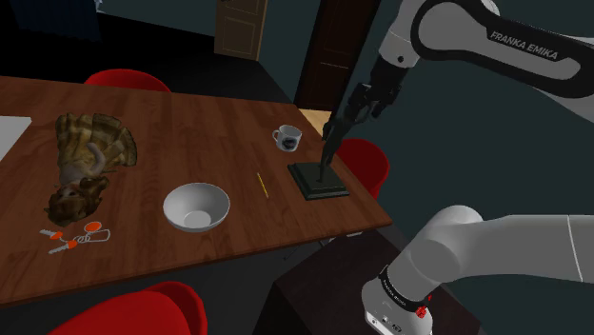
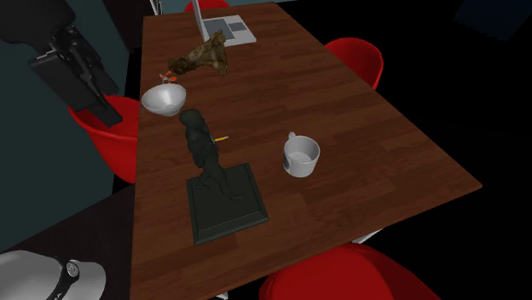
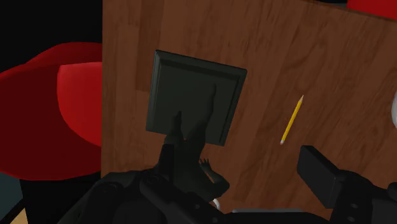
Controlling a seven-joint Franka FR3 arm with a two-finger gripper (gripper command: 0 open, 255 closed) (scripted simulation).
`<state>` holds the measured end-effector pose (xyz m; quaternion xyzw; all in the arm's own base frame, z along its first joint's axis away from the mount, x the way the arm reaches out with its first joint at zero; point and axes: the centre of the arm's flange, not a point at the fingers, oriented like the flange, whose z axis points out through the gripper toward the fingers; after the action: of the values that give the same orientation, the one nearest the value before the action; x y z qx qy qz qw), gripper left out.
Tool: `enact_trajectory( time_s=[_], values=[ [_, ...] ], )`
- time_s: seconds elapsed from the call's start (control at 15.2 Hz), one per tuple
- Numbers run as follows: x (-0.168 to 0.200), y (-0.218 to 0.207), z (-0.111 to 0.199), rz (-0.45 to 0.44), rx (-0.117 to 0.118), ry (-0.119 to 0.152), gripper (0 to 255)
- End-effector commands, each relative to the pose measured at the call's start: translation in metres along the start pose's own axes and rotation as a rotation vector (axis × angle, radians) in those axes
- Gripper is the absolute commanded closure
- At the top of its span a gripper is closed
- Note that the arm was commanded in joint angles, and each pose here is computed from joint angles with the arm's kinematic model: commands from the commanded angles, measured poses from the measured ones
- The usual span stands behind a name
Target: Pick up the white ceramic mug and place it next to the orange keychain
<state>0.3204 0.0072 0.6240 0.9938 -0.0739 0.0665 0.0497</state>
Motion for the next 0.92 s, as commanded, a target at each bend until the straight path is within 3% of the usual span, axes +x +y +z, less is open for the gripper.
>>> enact_trajectory(
  time_s=[0.0,0.86],
  values=[
    [0.000,0.000,0.000,0.000,0.000,0.000,0],
    [0.133,0.045,0.109,0.002,0.052,-0.034,0]
  ],
)
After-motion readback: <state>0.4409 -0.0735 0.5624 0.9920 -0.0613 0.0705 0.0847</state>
